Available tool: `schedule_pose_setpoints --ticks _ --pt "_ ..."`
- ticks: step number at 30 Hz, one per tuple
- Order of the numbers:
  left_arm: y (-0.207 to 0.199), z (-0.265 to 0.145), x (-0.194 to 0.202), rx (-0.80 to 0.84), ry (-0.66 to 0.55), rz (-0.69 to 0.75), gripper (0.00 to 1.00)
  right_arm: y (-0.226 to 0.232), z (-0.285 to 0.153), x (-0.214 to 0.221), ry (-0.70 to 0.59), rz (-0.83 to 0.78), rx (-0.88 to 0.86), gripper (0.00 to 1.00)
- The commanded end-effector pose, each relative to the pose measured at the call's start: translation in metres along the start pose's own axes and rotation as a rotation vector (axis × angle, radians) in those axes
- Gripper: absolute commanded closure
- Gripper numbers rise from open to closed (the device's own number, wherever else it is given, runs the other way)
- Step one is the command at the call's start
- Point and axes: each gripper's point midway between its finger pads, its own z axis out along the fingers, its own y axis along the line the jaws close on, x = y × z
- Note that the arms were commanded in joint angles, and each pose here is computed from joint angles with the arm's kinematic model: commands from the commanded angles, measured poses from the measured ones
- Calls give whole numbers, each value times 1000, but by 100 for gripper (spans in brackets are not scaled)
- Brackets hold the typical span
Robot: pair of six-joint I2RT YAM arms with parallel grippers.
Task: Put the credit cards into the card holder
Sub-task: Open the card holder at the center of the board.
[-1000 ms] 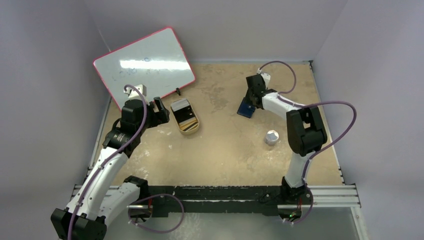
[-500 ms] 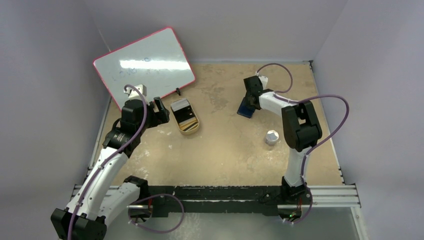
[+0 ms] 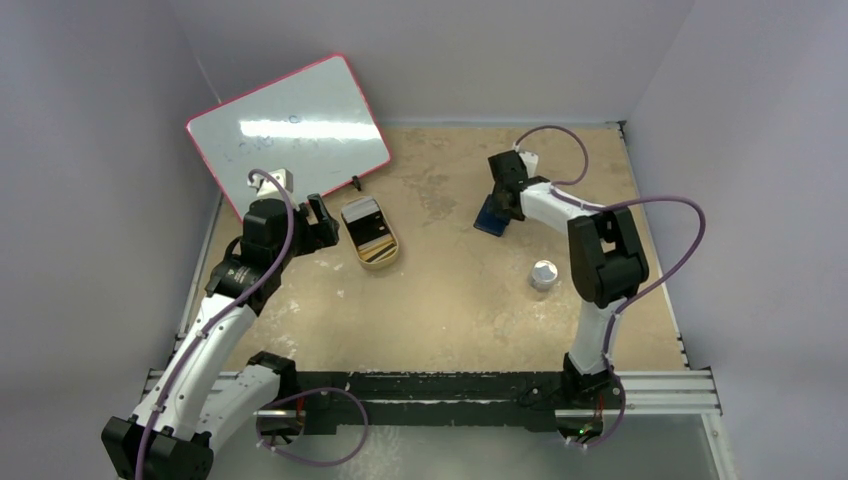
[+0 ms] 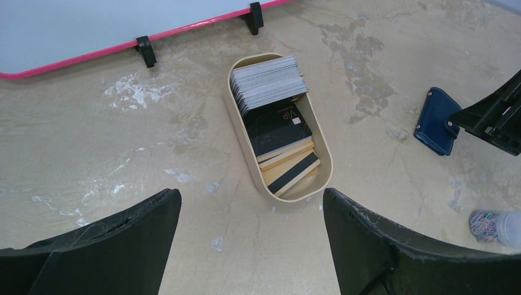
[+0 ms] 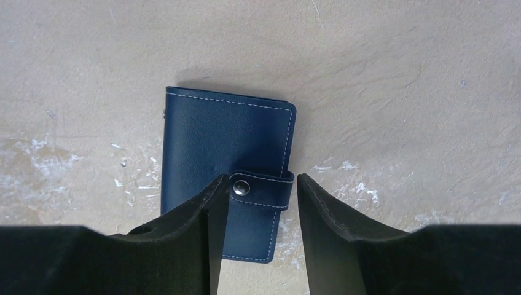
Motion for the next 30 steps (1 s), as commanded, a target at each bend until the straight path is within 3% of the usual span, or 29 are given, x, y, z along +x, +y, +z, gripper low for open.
schedule_pose_setpoints --ticks 1,16,20,26,30 --pt "-3 -3 -12 18 -45 12 15 6 -18 -15 -31 12 -40 52" --pt "-2 -3 -11 16 -43 9 15 1 7 26 77 -59 19 53" --pt "0 -3 -11 2 -44 6 15 -4 5 30 72 -73 23 68" --pt "-1 0 -7 6 -30 -1 15 -1 -7 22 45 -89 -12 99" --pt "2 4 -3 -12 -15 -8 16 0 -20 17 23 -96 -33 100"
